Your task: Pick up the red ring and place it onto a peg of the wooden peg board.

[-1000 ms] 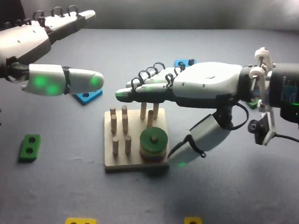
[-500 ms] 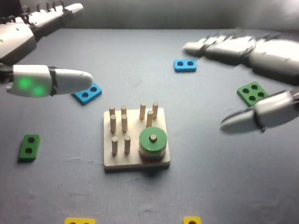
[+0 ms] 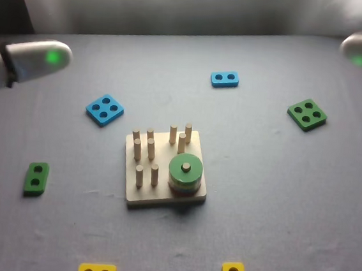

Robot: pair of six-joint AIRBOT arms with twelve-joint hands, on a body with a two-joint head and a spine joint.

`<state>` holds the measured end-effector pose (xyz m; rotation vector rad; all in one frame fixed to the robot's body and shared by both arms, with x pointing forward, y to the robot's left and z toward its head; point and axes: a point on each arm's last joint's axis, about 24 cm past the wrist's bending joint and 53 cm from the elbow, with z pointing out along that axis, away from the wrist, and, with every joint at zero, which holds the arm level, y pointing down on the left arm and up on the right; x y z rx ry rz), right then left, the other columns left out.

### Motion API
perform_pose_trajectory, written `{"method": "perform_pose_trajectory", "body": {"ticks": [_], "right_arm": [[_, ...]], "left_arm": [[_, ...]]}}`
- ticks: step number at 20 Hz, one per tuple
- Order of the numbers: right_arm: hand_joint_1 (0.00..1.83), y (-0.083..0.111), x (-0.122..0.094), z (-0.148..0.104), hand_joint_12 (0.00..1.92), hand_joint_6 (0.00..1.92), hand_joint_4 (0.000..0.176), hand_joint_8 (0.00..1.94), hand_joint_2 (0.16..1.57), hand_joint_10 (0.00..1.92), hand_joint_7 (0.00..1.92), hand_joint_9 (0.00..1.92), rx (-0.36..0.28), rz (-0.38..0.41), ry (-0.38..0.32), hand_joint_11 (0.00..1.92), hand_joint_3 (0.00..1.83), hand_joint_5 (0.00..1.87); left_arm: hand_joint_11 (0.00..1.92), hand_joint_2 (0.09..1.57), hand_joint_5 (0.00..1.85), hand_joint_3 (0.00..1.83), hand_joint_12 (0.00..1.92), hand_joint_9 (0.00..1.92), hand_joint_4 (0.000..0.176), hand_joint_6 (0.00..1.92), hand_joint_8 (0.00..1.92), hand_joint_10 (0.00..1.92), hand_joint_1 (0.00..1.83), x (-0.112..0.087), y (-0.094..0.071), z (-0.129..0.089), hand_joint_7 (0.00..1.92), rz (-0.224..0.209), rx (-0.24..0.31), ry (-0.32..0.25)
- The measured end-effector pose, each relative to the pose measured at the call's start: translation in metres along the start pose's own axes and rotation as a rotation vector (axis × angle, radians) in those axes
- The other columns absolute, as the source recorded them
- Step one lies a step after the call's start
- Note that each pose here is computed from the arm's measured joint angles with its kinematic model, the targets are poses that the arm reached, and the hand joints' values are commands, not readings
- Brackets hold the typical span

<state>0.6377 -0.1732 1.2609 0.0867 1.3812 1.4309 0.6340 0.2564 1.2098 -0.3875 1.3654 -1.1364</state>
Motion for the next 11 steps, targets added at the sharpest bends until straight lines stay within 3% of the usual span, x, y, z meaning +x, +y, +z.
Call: {"method": "perform_pose_trajectory", "body": {"ticks": [1,2,4,5,7,8,9,10,11], "right_arm": [[0.69,0.011,-0.007,-0.004,0.0,0.0,0.151,0.0,1.21,0.0,0.0,0.0,-0.023,-0.029,-0.011,0.0,0.08,0.0],[0.5,0.019,-0.014,-0.007,0.0,0.0,0.145,0.0,1.22,0.0,0.0,0.0,-0.04,-0.051,-0.024,0.0,0.07,0.0],[0.45,0.034,-0.031,-0.014,0.0,0.0,0.162,0.01,1.15,0.0,0.02,0.01,-0.074,-0.086,-0.068,0.0,0.04,0.0],[0.44,0.04,-0.038,-0.016,0.01,0.0,0.159,0.01,1.17,0.02,0.02,0.05,-0.085,-0.096,-0.085,0.01,0.05,0.0],[0.27,0.053,-0.046,-0.021,0.36,0.0,0.101,0.02,1.29,0.02,0.11,0.13,-0.114,-0.13,-0.109,0.0,0.03,0.01],[0.14,0.058,-0.048,-0.022,0.77,0.03,0.04,0.02,1.33,0.03,0.21,0.24,-0.134,-0.144,-0.118,0.0,0.02,0.1],[0.1,0.061,-0.05,-0.023,0.85,0.04,0.015,0.02,1.33,0.03,0.23,0.25,-0.143,-0.146,-0.127,0.0,0.01,0.14],[0.1,0.061,-0.051,-0.023,0.85,0.04,0.015,0.02,1.33,0.03,0.23,0.25,-0.143,-0.144,-0.133,0.0,0.01,0.14],[0.32,0.059,-0.056,-0.026,1.05,0.05,0.073,0.02,1.29,0.04,0.23,0.28,-0.141,-0.13,-0.155,0.0,0.0,0.16]], "left_arm": [[0.0,0.97,0.0,0.02,0.0,0.0,0.156,0.0,0.0,0.0,0.29,-0.007,-0.01,-0.004,0.01,0.009,0.028,-0.016],[0.0,1.02,0.0,0.02,0.0,0.0,0.172,0.0,0.0,0.0,0.21,-0.014,-0.018,-0.007,0.0,0.015,0.051,-0.034],[0.0,1.12,0.0,0.01,0.0,0.0,0.149,0.0,0.0,0.0,0.35,-0.03,-0.033,-0.015,0.0,0.035,0.093,-0.073],[0.0,1.1,0.0,0.0,0.0,0.0,0.171,0.0,0.0,0.0,0.31,-0.034,-0.039,-0.017,0.0,0.039,0.11,-0.086],[0.0,1.16,0.07,0.03,0.0,0.0,0.176,0.02,0.01,0.0,0.1,-0.041,-0.05,-0.021,0.05,0.051,0.14,-0.101],[0.0,1.19,0.07,0.02,0.0,0.05,0.088,0.01,0.01,0.01,0.1,-0.045,-0.057,-0.024,0.1,0.059,0.158,-0.108],[0.0,1.23,0.01,0.03,0.0,0.02,0.052,0.0,0.0,0.0,0.07,-0.048,-0.065,-0.026,0.05,0.066,0.181,-0.112],[0.0,1.23,0.01,0.03,0.0,0.02,0.052,0.0,0.0,0.0,0.07,-0.049,-0.069,-0.028,0.05,0.066,0.192,-0.117],[0.0,1.26,0.0,0.03,0.0,0.0,0.04,0.0,0.0,0.0,0.05,-0.054,-0.081,-0.03,0.0,0.077,0.225,-0.121]]}}
